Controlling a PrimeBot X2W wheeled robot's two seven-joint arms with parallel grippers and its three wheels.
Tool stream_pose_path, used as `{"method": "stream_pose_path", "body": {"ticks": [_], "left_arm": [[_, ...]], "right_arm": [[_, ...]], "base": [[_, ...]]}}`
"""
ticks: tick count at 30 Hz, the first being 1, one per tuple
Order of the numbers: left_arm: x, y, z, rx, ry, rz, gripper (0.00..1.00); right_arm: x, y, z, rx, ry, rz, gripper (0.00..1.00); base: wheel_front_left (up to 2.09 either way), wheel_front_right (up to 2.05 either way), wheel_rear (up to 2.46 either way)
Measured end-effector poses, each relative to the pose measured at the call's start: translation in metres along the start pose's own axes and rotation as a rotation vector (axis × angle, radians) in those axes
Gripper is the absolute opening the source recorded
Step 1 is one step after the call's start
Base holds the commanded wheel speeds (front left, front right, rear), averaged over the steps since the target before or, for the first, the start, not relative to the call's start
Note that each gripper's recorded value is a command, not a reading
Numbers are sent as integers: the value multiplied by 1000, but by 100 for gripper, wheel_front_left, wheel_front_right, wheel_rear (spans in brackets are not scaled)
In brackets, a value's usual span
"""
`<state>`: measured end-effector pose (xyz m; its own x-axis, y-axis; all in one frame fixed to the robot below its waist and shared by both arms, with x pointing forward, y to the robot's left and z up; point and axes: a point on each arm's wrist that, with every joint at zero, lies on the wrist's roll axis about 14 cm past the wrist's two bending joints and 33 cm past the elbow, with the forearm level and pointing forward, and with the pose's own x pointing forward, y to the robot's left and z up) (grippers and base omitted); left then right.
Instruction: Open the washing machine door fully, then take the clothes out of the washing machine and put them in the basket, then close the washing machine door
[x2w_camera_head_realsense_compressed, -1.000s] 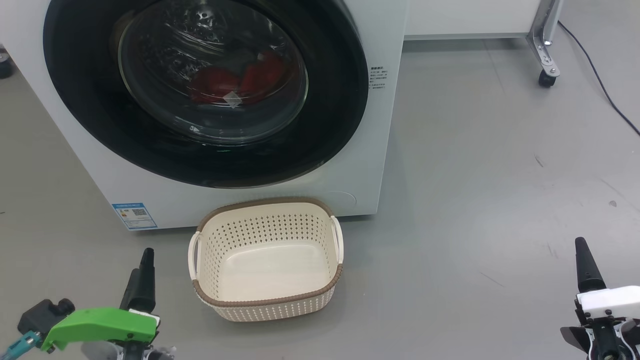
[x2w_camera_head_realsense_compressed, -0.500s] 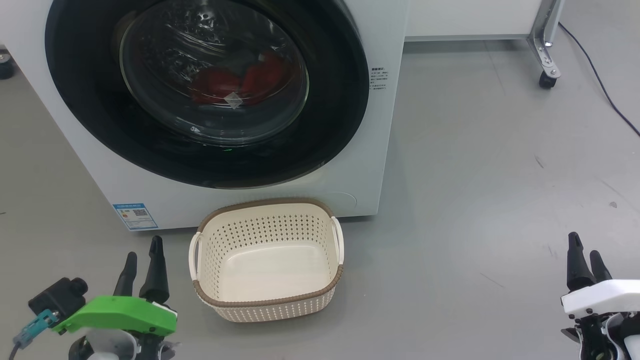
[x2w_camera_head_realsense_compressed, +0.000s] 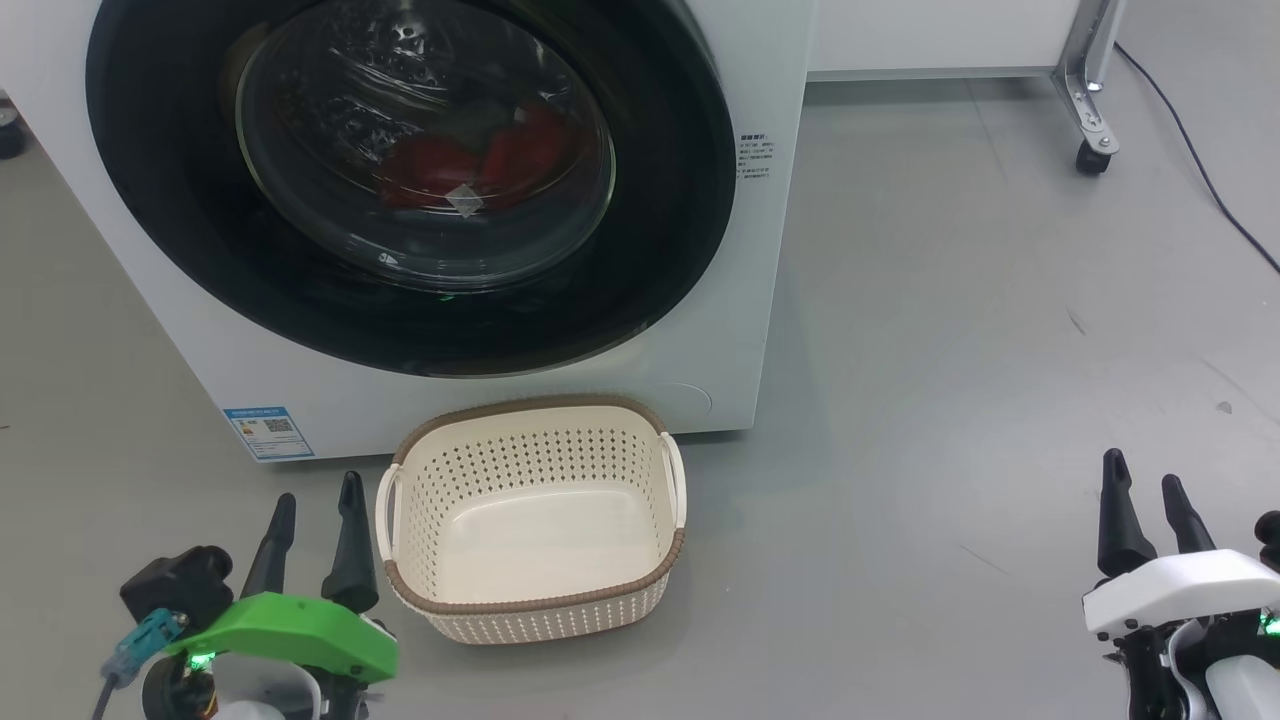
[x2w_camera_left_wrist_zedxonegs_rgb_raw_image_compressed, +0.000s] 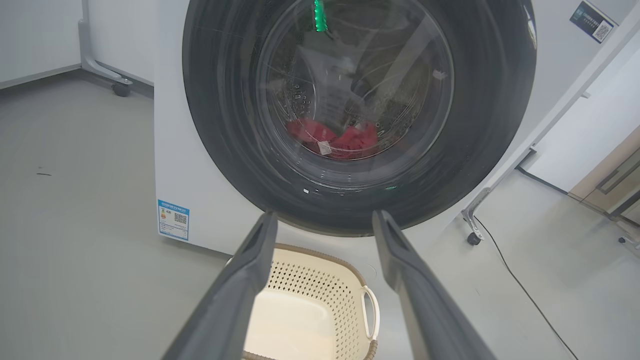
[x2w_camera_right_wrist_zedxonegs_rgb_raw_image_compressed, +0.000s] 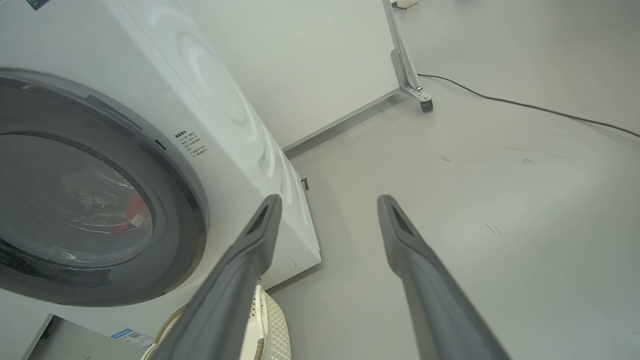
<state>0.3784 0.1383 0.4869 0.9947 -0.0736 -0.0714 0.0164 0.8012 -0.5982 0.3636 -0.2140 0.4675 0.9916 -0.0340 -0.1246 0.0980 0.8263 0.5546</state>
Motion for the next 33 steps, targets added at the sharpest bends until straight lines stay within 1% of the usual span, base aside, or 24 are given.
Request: {"method": "stream_pose_path", "body": {"ticks": [12, 13, 23, 33], "left_arm": [[-1, -11, -5, 149, -17, -27, 100], [-1, -13, -6, 169, -17, -34, 100], [-3, -18, -13, 295, -24, -54, 100], [-5, -19, -16, 400, -36, -59, 100]], "right_arm": [[-1, 12, -4, -162, -9, 46, 100], [-1, 15, -4, -188, -15, 56, 100], [-2, 31, -8, -322, -32, 121, 100], [-2, 42, -12, -424, -45, 173, 100]], "base": [[0, 0, 0], [0, 0, 0], [0, 0, 0], [0, 0, 0]]}}
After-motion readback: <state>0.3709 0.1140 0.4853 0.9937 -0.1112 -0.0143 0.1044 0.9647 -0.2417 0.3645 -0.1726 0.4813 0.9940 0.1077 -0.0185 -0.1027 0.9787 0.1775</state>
